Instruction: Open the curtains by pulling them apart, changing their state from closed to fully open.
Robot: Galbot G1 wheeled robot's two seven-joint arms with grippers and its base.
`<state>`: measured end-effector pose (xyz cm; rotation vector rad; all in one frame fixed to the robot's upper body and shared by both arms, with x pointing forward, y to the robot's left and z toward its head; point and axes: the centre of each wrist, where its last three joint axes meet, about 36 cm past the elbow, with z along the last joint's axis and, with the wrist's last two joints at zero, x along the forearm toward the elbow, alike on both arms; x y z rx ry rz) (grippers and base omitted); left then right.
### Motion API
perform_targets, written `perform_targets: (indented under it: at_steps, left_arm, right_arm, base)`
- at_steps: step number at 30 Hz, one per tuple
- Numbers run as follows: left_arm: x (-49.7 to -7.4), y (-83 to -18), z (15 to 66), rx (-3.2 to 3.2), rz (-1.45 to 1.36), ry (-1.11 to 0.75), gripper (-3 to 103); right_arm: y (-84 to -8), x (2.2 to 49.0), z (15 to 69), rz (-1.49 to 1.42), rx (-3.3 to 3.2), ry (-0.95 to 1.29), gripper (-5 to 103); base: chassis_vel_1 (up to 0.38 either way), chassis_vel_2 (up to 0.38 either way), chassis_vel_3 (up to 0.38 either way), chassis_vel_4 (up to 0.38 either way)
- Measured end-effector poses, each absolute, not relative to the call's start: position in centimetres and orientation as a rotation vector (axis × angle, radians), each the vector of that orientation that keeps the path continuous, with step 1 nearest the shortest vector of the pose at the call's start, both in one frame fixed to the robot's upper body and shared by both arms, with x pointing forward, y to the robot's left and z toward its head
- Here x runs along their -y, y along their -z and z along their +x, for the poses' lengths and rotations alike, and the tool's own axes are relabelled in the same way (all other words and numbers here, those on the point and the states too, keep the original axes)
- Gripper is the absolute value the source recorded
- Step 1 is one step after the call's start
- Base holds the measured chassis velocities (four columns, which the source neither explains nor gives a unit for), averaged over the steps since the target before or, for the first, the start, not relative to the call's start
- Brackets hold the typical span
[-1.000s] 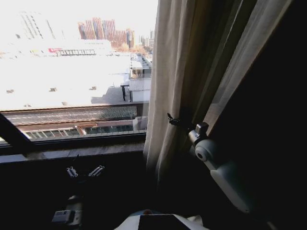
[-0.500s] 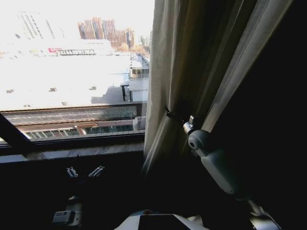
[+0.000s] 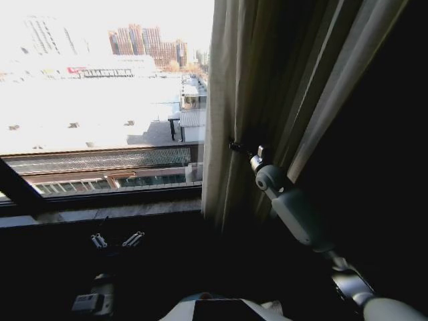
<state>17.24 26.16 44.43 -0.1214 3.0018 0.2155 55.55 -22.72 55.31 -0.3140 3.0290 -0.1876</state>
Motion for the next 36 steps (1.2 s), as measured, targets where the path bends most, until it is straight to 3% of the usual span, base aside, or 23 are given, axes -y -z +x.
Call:
perform_targets:
  at_steps: [2,3,4,9,13,21,22,36]
  left_arm:
    - [-26.1,-44.4,17.3,-3.0,-0.122,-0.216,100]
    - [-26.1,-44.4,17.3,-3.0,-0.123,-0.217,100]
    - [-26.1,-44.5,17.3,-2.999,-0.125,-0.216,100]
    - [-25.9,-44.4,17.3,-2.999,-0.126,-0.217,100]
    - [-25.9,-44.5,17.4,-2.999,-0.126,-0.221,100]
    - [-25.9,-44.6,17.5,-2.993,-0.127,-0.222,100]
    - [-25.8,-44.5,17.6,-2.993,-0.127,-0.22,100]
    - [-25.8,-44.4,17.8,-2.991,-0.127,-0.218,100]
  right_arm:
    - [-55.5,22.9,55.6,-0.315,-3.026,0.194,81]
    - [-55.5,23.1,55.7,-0.314,-3.024,0.197,81]
    - [-55.8,23.3,55.9,-0.307,-3.022,0.201,70]
    - [-56.4,23.7,56.1,-0.298,-3.014,0.196,59]
    - [-56.8,23.9,56.0,-0.299,-3.006,0.194,37]
    - [-57.0,24.0,55.9,-0.297,-2.999,0.197,16]
    - [-57.0,24.1,55.9,-0.294,-2.999,0.199,5]
    - [-57.0,25.8,56.2,-0.233,-3.009,0.195,0]
  base:
    - [0.0,0.0,0.0,0.0]
    - [0.0,0.0,0.0,0.0]
    - [0.0,0.0,0.0,0.0]
    - [0.0,0.0,0.0,0.0]
    - [0.0,0.0,0.0,0.0]
    - [0.0,0.0,0.0,0.0]
    - [0.0,0.0,0.0,0.0]
    - [0.0,0.0,0.0,0.0]
